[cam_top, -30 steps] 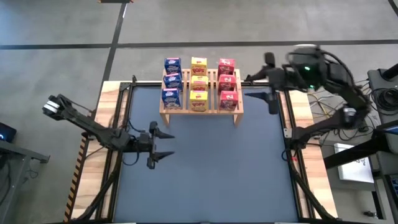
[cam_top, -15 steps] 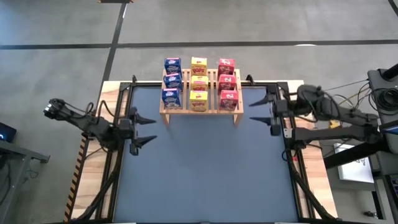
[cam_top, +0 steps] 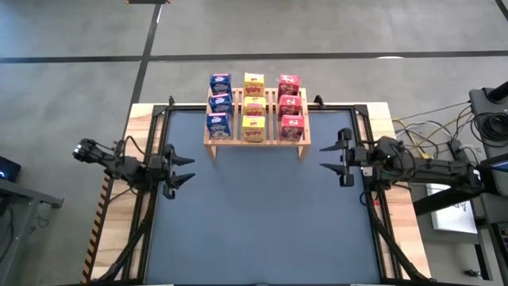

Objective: Stack cereal on shelf
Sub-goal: Return to Home Position

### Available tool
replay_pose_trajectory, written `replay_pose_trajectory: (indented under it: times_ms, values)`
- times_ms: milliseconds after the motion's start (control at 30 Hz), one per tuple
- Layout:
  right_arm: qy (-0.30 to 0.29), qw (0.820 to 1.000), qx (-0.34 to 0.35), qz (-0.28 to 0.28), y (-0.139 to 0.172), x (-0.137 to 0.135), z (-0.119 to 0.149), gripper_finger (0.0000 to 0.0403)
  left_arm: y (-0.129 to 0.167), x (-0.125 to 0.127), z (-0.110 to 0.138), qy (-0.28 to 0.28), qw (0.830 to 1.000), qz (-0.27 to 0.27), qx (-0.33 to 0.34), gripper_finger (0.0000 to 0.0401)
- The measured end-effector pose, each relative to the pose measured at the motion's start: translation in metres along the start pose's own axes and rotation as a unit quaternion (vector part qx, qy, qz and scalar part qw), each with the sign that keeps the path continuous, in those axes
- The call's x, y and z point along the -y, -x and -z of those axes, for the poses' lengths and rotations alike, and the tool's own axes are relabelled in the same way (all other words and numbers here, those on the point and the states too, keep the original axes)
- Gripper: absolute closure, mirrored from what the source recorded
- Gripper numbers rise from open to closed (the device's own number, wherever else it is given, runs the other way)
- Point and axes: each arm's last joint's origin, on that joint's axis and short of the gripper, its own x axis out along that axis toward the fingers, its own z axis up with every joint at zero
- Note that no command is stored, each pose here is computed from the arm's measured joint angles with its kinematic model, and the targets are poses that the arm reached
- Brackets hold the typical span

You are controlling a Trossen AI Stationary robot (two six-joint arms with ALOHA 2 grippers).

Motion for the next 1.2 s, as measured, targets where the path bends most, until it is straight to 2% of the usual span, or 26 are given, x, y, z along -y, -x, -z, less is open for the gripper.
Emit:
replay_pose_trajectory:
  times_ms: [67, 167, 300, 500, 767, 867, 1067, 1200]
  values:
    - [-0.008, 1.0, -0.012, 0.013, 0.0, -0.004, 0.019, 0.02, 0.002, -0.001, 0.005, 0.009, 1.0, -0.002, 0.014, 0.0186]
    - [-0.021, 0.999, -0.026, 0.039, 0.002, -0.009, 0.042, 0.02, 0.0, -0.001, 0.015, 0.003, 1.0, -0.002, 0.0, 0.0199]
    - [-0.042, 0.997, -0.025, 0.057, 0.007, -0.014, 0.061, 0.02, 0.0, -0.001, 0.019, 0.01, 1.0, -0.002, -0.014, 0.0219]
    - [-0.064, 0.996, -0.014, 0.068, 0.015, -0.015, 0.06, 0.0203, 0.001, -0.001, 0.02, 0.016, 1.0, 0.0, -0.02, 0.0251]
    - [-0.075, 0.995, -0.021, 0.067, 0.028, -0.019, 0.061, 0.0236, 0.001, -0.001, 0.02, 0.005, 1.0, 0.0, -0.02, 0.029]
    - [-0.079, 0.994, -0.052, 0.063, 0.03, -0.021, 0.067, 0.0252, 0.001, -0.001, 0.02, -0.001, 1.0, 0.001, -0.021, 0.0307]
    - [-0.075, 0.994, -0.053, 0.056, 0.029, -0.021, 0.068, 0.0285, -0.001, 0.0, 0.023, -0.026, 0.999, 0.002, -0.035, 0.0357]
    - [-0.069, 0.995, -0.053, 0.049, 0.029, -0.022, 0.068, 0.033, -0.004, 0.001, 0.028, -0.05, 0.997, 0.002, -0.059, 0.0396]
